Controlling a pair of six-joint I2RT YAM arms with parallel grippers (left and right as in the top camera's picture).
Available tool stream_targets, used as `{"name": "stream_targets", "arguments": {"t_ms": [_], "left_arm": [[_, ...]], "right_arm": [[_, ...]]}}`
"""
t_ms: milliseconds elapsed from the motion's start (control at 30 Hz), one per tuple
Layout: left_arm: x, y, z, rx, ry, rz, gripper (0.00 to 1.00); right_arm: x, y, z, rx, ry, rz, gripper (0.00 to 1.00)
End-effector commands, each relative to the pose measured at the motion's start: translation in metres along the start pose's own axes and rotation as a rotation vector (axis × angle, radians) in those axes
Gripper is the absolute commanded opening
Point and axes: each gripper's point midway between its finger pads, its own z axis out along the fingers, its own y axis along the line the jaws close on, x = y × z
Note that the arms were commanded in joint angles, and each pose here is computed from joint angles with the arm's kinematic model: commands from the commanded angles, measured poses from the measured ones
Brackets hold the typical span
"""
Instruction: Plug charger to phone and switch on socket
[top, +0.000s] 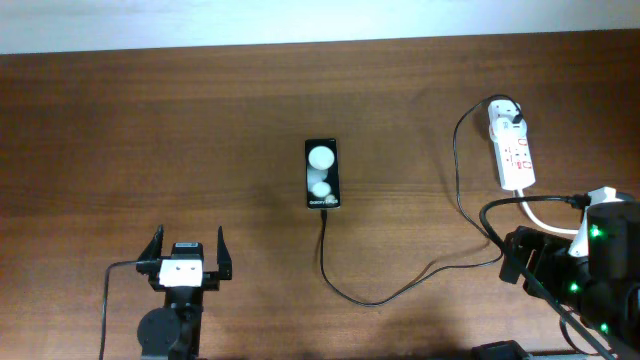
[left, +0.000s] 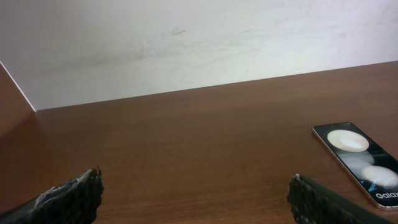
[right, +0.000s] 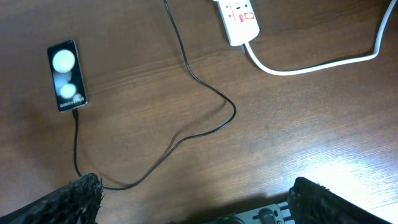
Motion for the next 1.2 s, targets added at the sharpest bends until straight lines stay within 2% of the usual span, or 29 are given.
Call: {"name": "stream_targets", "arguments": {"t_ms": [0, 267, 500, 667, 800, 900, 1067, 1167], "left_arm": [[0.002, 0.000, 0.000, -0.001, 0.002, 0.016, 0.99], [0.002, 0.000, 0.000, -0.001, 0.003, 0.016, 0.99], [0.002, 0.000, 0.000, -0.001, 0.003, 0.016, 0.99], [0.002, 0.000, 0.000, -0.001, 0.003, 0.016, 0.99], [0.002, 0.000, 0.000, -0.001, 0.003, 0.016, 0.99], [0.002, 0.000, 0.000, -0.001, 0.003, 0.016, 0.99], [0.002, 0.000, 0.000, -0.001, 0.003, 0.016, 0.99], [0.002, 0.000, 0.000, -0.001, 0.003, 0.016, 0.99]], "right_arm": [[0.005, -0.002, 0.011, 0.010, -0.009, -0.028, 0.99], [0.023, 0.012, 0.057, -0.169, -0.272, -0.044, 0.98], [0.044, 0.002, 0.066, -0.176, -0.318, -0.036, 0.99], [0.029, 0.008, 0.063, -0.224, -0.460, -0.027, 0.99], [0.012, 0.022, 0.059, -0.294, -0.653, -0.113, 0.99], [0.006, 0.024, 0.057, -0.329, -0.786, -0.110, 0.99], [0.000, 0.029, 0.068, -0.365, -0.906, -0.090, 0.99], [-0.001, 0.033, 0.083, -0.373, -0.916, -0.090, 0.99]]}}
